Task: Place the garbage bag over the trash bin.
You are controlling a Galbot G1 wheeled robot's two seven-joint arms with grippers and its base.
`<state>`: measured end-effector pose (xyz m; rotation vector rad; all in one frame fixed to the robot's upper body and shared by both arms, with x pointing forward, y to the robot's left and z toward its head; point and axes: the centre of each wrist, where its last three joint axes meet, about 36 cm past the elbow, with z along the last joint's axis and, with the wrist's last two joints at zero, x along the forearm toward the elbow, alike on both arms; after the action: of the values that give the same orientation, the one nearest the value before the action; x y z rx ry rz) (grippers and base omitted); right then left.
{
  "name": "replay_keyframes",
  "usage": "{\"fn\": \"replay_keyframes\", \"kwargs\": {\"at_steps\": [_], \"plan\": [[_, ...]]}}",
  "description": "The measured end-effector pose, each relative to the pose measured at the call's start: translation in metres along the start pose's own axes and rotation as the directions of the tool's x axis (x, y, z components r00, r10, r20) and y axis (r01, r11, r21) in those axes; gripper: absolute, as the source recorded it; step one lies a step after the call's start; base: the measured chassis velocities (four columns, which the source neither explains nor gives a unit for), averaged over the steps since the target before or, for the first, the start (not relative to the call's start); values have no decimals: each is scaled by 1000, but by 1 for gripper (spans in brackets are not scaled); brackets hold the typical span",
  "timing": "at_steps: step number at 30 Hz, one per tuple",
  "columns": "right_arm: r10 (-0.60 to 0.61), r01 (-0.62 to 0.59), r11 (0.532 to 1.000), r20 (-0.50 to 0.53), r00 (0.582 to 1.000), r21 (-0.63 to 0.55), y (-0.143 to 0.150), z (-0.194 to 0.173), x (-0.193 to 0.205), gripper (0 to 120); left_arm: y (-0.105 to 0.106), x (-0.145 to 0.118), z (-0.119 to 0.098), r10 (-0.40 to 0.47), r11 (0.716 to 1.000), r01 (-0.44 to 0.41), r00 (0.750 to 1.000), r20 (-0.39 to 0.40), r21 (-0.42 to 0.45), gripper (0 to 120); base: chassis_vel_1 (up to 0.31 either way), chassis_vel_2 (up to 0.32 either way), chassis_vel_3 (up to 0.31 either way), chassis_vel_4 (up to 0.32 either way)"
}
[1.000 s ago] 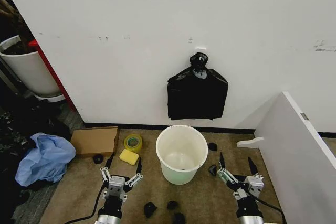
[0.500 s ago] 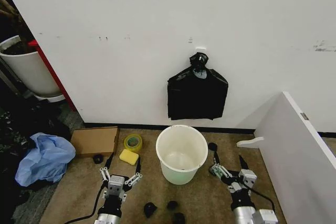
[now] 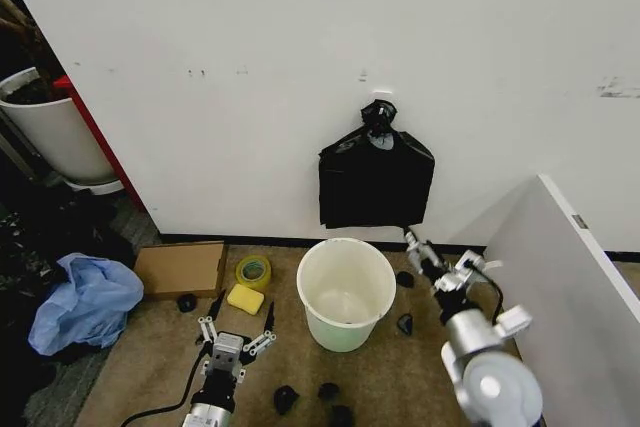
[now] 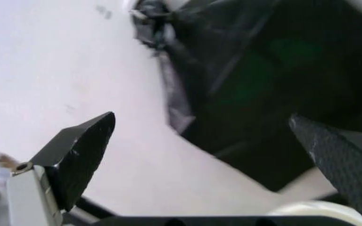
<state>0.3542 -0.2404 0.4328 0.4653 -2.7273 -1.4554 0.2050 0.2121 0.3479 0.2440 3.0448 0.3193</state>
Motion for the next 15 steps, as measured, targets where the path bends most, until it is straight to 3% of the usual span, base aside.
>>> {"fn": "replay_keyframes", "kwargs": {"at_steps": [15], "plan": [[-99, 103, 986, 33, 994, -129, -1, -11, -122, 100, 15, 7, -9, -62, 998, 63, 998, 10, -31, 100, 0, 0, 0, 0]]}}
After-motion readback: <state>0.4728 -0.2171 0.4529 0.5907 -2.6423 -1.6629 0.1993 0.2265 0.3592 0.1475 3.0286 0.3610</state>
